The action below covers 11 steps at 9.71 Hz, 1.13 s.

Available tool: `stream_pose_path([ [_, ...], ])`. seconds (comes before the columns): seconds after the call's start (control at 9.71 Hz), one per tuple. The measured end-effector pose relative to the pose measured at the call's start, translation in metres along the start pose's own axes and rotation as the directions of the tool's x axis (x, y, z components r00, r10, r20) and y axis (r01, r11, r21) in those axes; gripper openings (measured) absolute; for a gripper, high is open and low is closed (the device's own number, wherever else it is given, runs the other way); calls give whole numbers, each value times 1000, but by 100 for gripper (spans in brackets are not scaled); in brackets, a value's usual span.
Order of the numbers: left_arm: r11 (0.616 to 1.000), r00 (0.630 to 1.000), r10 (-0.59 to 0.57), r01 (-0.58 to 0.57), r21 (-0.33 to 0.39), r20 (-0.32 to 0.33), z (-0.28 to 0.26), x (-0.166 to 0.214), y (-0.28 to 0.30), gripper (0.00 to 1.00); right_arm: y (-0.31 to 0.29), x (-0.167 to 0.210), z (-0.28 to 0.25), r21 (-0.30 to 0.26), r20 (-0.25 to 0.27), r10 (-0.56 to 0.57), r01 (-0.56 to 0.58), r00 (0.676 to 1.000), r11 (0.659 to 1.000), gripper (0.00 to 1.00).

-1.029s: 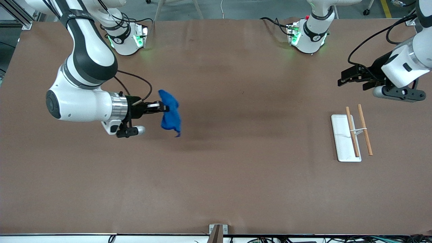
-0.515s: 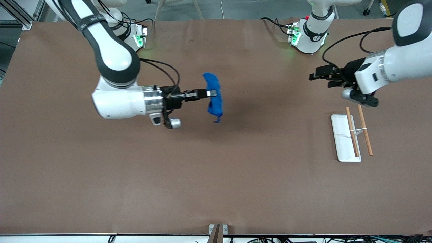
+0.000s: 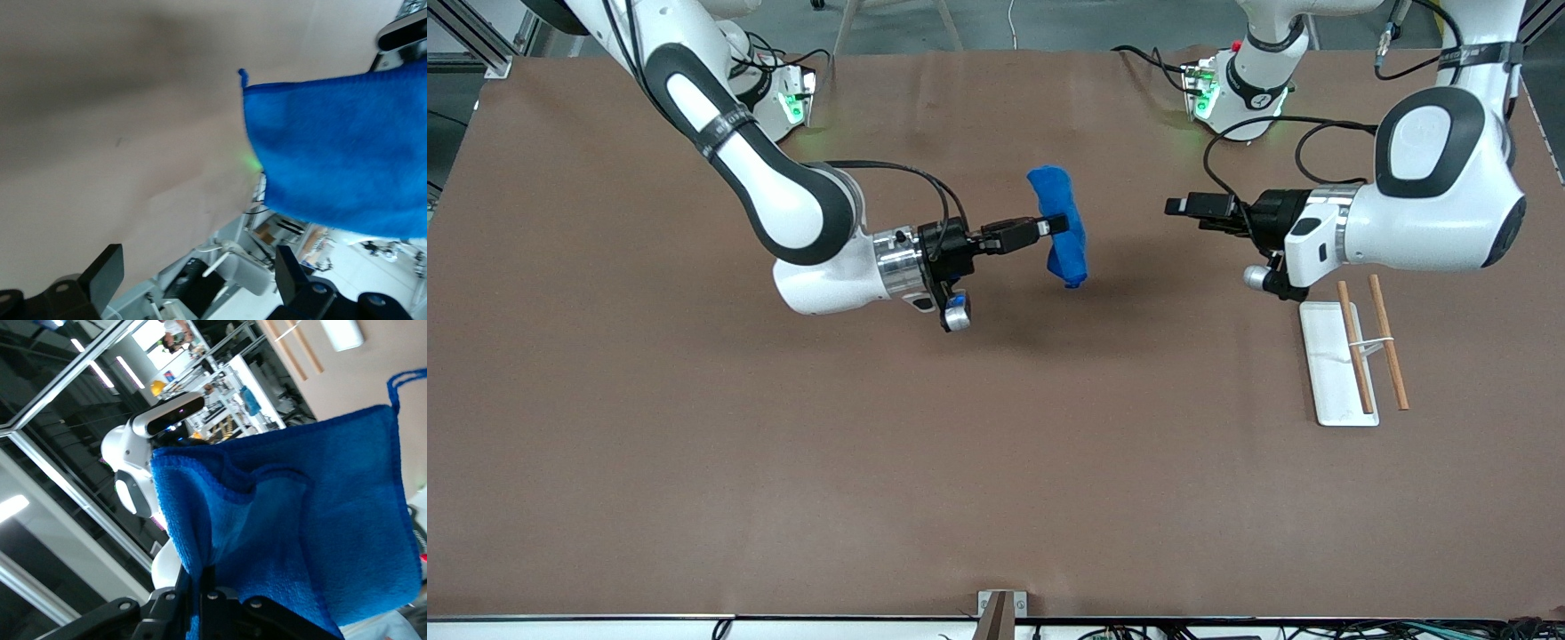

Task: Right arm passes towel to left arm to hang
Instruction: 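Bring the towel toward the left gripper and grasp it with the left gripper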

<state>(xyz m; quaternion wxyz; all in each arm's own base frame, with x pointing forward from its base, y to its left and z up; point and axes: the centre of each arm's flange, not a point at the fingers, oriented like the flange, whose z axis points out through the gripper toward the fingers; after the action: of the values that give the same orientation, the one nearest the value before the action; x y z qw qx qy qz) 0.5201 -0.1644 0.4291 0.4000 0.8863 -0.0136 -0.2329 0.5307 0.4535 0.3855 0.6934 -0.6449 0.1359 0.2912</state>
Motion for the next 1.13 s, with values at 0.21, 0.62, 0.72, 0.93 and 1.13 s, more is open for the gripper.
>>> stream_pose_path([
  [0.21,993,999,33,-30,-116,28,23,7,-12,100,3,-1,11,56,0,22,-22,1000,998,7],
  [0.62,947,997,75,-75,-311,-12,58,8,-43,100,0,-16,40,182,17,63,-65,998,981,7],
  [0.72,925,997,75,-81,-371,-31,65,8,-49,100,-1,-21,47,202,23,59,-63,998,977,7],
  [0.93,865,993,75,-110,-489,-91,70,7,-54,100,1,-22,50,201,9,62,-63,998,978,7],
  [1.13,796,979,84,-179,-578,-187,70,-1,-62,100,3,-22,53,195,-12,69,-65,998,979,7],
])
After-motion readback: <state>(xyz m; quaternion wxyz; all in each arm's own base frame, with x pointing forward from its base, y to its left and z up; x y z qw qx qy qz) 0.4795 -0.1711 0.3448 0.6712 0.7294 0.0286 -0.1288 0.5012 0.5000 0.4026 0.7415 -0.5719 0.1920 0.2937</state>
